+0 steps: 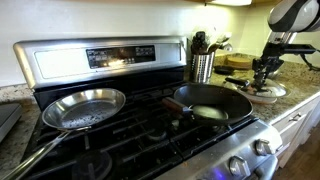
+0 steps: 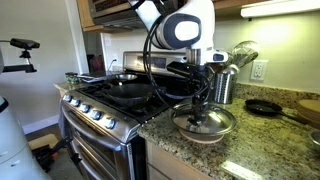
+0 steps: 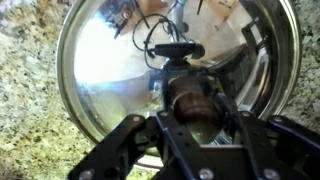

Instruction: Take the lid off the wok and place it on the counter

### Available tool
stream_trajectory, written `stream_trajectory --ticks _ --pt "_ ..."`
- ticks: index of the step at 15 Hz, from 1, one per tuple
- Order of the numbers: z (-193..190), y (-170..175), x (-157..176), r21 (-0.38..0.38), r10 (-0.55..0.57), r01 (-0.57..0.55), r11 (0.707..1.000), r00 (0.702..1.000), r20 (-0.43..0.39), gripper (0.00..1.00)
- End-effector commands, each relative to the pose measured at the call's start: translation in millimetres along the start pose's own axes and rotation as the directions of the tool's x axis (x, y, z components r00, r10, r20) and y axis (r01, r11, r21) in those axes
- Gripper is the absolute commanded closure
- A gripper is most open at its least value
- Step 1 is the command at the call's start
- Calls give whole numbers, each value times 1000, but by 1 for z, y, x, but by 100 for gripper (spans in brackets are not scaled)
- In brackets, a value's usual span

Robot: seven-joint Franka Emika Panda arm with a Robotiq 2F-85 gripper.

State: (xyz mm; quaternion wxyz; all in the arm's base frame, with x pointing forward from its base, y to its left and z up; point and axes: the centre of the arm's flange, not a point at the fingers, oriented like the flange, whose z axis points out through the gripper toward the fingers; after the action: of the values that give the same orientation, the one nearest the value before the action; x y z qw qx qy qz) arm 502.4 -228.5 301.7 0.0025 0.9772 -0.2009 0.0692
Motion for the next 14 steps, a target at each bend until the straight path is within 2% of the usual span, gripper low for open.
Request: stream_trajectory --ticks 1,14 --pt "14 -1 4 -5 21 -21 1000 999 -28 79" --pt "59 -5 -3 18 65 -64 998 997 -30 79"
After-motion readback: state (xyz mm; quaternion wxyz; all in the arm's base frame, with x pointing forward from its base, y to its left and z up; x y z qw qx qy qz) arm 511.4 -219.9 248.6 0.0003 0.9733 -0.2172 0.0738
